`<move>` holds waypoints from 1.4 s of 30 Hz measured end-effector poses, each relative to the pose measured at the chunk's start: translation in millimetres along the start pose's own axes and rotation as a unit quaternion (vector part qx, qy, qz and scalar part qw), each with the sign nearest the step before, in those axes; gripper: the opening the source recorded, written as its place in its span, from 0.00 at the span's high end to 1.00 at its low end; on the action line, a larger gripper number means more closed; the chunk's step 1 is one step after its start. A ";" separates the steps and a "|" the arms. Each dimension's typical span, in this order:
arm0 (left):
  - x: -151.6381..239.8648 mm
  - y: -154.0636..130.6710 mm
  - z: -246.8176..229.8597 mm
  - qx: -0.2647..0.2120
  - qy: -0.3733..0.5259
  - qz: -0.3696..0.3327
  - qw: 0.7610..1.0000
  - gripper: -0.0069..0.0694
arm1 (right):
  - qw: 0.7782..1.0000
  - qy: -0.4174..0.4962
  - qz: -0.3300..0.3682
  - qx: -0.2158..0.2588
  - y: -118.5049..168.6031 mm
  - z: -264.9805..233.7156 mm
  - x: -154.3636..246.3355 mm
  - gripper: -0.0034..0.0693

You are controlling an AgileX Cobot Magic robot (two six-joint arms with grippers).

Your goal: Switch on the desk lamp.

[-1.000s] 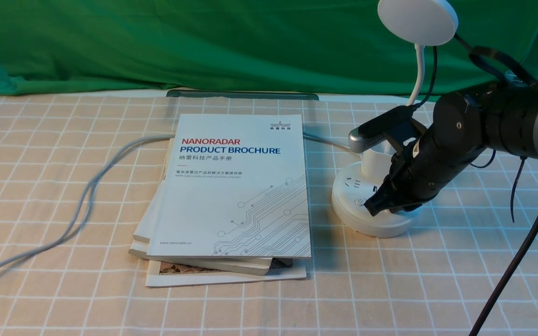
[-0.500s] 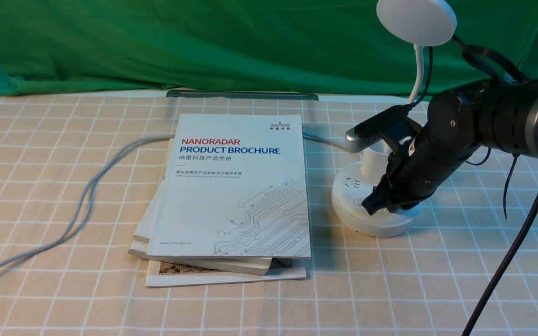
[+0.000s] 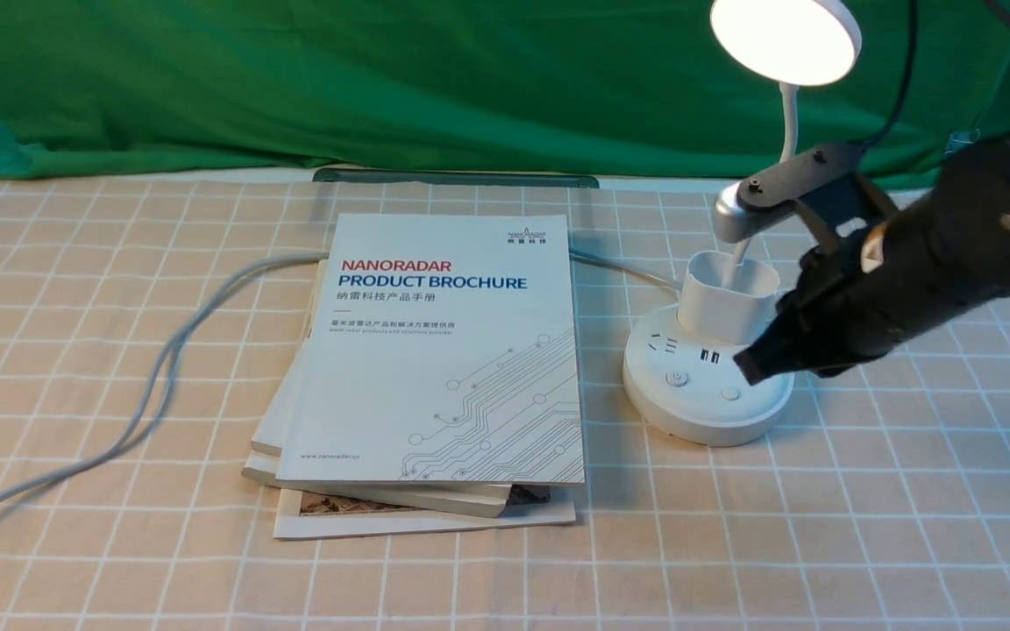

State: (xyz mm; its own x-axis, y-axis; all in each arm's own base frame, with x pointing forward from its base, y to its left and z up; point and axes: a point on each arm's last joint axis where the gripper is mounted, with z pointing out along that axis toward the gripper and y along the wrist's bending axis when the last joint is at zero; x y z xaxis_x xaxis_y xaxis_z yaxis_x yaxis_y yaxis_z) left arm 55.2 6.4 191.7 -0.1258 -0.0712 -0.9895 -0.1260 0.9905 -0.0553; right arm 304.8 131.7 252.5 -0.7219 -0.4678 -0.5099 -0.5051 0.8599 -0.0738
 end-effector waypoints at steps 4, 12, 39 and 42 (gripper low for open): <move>0.0 0.0 0.0 0.000 0.000 0.000 1.000 0.88 | 0.997 -0.080 0.011 0.011 5.0 -63.8 34.5 0.91; 0.0 0.0 0.0 0.000 0.000 0.000 1.000 0.88 | 0.956 -0.289 0.019 0.036 13.2 -153.5 91.4 0.90; 0.0 0.0 0.0 0.000 0.000 0.000 1.000 0.88 | 0.817 -0.543 0.112 0.158 19.0 -113.3 246.6 0.80; 0.0 0.0 0.0 0.000 0.000 0.000 1.000 0.88 | 0.804 -0.536 0.147 0.212 13.0 -114.3 253.7 0.79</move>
State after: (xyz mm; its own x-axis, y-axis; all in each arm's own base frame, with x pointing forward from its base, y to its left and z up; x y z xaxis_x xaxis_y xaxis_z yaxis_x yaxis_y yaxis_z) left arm 55.2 6.4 191.7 -0.1258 -0.0712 -0.9895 -0.1260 0.9905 -0.0553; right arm 61.1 0.8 220.1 0.1576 0.0176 -0.9873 -0.0162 0.9998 0.0152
